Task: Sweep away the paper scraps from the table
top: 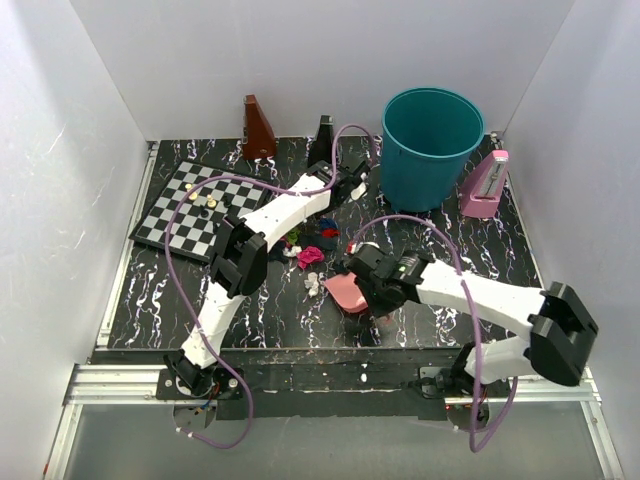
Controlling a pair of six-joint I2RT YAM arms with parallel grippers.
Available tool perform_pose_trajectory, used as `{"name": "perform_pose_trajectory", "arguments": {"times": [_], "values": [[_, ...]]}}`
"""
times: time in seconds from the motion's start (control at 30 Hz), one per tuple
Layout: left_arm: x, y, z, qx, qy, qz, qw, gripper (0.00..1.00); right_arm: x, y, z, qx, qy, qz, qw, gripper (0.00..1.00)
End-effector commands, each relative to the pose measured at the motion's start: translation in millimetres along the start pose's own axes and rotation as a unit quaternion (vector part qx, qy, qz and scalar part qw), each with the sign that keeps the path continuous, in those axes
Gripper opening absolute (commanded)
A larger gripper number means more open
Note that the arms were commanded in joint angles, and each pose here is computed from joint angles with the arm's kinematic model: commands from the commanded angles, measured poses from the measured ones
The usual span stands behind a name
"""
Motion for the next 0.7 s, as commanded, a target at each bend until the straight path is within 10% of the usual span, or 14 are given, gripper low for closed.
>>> {"name": "perform_pose_trajectory", "arguments": {"times": [0.0, 0.67], "values": [[6, -16, -4, -0.013, -0.003, 0.039, 0.999, 0.00, 0, 11, -26, -0.021, -0.037, 0.023, 0.999, 0.01], [-38, -52, 20, 0.031, 0.003, 0.194, 0.981, 0.00, 8, 27, -65, -0.023, -0.038, -0.028, 0.999, 0.01]]}}
Point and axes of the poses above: each gripper's point midway between its finger pads, its own y axis out along the fingers, its own x axis along the line the jaws close on, z = x × y, the point moved 8 cm from there along -y, back along the fingers, and after that the axes turned 15 degrees about -y, right-handed, at the moved point
